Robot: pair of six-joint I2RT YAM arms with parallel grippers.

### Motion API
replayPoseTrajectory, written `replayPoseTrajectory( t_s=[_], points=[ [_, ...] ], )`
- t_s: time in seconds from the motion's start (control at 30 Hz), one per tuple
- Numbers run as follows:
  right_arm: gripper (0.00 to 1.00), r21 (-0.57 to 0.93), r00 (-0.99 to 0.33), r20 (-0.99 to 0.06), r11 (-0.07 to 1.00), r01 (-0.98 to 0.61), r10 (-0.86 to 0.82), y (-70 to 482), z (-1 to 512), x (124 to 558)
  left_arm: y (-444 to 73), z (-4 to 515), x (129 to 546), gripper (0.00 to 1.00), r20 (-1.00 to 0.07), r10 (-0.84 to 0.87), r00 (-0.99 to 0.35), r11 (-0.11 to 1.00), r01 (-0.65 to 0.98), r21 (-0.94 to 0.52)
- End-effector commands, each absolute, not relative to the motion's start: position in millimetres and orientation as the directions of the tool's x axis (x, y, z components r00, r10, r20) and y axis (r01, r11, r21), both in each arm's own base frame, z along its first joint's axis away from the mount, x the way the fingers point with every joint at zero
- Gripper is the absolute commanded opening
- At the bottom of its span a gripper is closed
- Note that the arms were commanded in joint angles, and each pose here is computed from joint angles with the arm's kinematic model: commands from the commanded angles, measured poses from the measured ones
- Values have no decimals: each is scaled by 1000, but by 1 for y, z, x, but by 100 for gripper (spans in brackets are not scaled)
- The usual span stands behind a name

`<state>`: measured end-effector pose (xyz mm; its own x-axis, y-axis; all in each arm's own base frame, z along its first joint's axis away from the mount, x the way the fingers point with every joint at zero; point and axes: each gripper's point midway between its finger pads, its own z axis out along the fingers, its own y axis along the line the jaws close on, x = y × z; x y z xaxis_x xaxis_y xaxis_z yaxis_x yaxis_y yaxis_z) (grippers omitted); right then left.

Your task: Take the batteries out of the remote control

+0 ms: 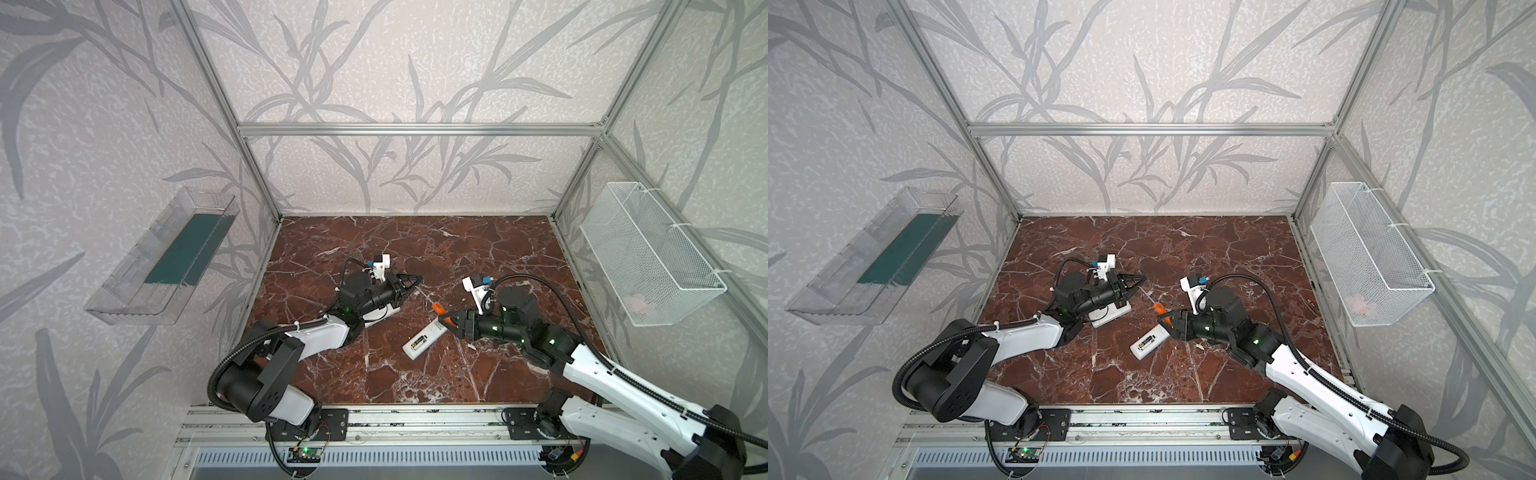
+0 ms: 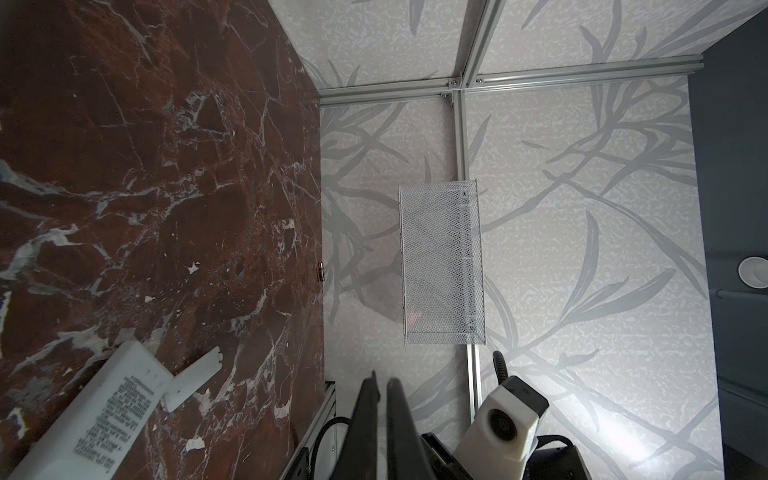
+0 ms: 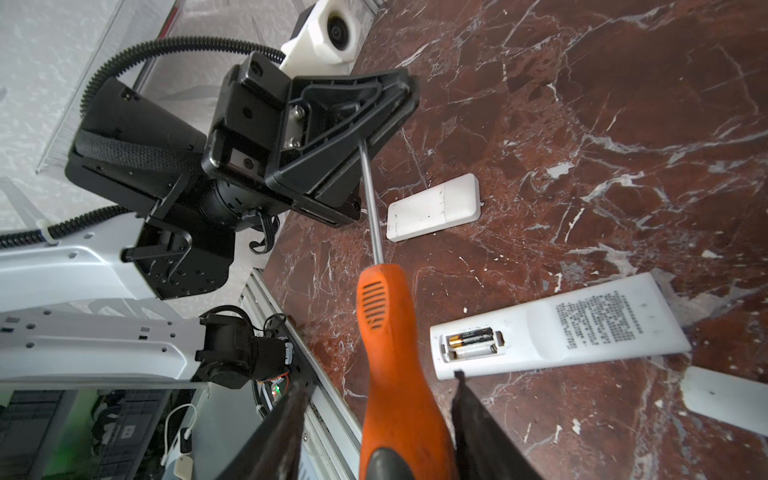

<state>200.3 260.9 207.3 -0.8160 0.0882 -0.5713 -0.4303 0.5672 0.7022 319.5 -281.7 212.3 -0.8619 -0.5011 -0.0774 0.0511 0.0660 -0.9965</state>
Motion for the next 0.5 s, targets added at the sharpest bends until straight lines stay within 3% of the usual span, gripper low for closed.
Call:
replayPoseTrajectory(
  t_s=[0.0,0.07,0.2,0.3,0.4,0.47],
  points=[
    [39,726,-809,-577,525,-445,113,266,219,200,-274,230,323,0,-83,-545,-834,33,77,-996],
    [37,727,-803,-582,527,-441,131,263,219,201,-270,227,323,0,-69,-564,-823,29,64,-998],
    [51,740,-806,-569,529,-416,163,260,211,202,-265,227,324,0,-40,-590,-806,-2,50,-999],
    [52,751,-811,-558,522,-405,174,260,207,202,-263,228,324,0,-35,-597,-801,-7,49,-999],
    [48,749,-808,-562,523,-408,174,259,208,202,-262,229,322,0,-36,-598,-801,-6,49,-999],
    [40,746,-802,-569,527,-408,184,258,209,203,-261,229,321,0,-33,-601,-799,-7,46,-999]
  ],
)
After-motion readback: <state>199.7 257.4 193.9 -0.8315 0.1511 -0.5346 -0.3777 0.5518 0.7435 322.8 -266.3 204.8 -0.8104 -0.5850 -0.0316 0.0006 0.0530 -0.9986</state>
